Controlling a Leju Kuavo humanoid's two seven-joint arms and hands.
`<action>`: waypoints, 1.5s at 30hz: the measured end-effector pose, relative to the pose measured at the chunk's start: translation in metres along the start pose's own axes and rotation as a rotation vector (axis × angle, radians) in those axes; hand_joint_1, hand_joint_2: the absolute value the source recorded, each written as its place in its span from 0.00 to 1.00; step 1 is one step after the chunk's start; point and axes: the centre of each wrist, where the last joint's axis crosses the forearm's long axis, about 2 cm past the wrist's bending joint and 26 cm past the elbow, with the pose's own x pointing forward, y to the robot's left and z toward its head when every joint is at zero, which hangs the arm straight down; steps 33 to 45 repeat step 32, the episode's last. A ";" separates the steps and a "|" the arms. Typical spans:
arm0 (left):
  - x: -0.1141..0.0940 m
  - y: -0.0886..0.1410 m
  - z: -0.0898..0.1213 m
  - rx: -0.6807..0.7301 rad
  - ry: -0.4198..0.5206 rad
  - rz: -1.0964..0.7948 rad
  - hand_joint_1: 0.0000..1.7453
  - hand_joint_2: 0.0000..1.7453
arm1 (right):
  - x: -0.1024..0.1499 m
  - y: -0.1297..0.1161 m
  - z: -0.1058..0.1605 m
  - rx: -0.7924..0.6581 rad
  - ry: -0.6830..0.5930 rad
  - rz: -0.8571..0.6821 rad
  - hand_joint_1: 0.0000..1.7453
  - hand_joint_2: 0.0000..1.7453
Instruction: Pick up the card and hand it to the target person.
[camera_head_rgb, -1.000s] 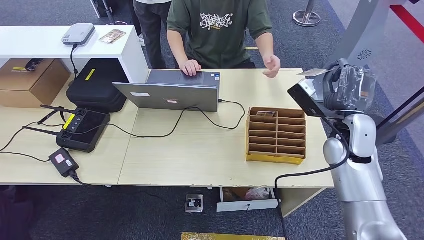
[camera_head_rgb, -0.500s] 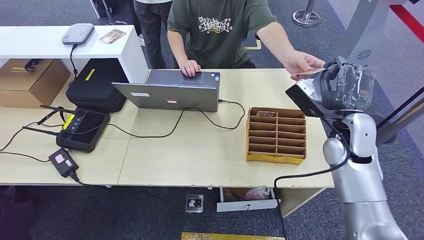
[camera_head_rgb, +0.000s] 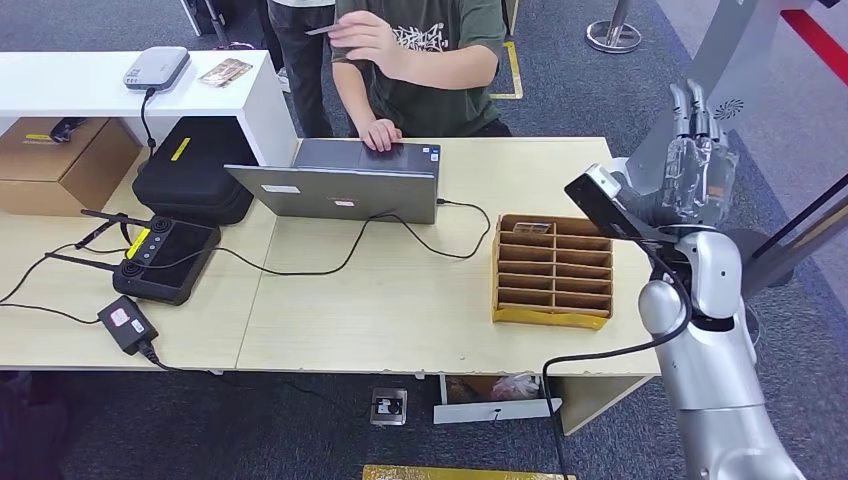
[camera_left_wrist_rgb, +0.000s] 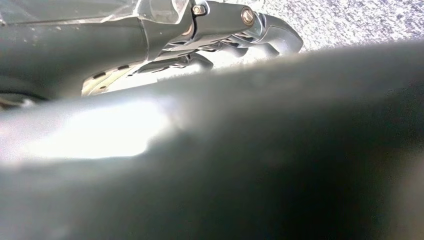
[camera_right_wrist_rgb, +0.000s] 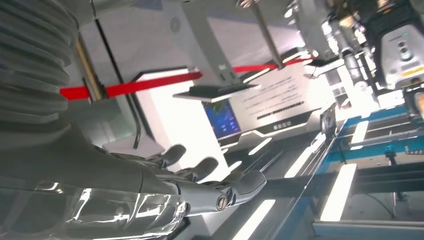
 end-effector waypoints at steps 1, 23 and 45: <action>0.000 0.000 0.000 0.000 0.000 0.000 0.00 0.00 | 0.000 0.001 0.001 0.016 -0.003 -0.036 0.00 1.00; -0.001 -0.001 0.000 -0.002 0.014 -0.013 0.00 0.00 | 0.054 0.078 0.148 0.276 0.095 -1.257 0.00 1.00; 0.001 -0.005 0.000 -0.010 0.019 -0.020 0.00 0.00 | 0.061 0.077 0.165 0.282 0.122 -1.269 0.00 1.00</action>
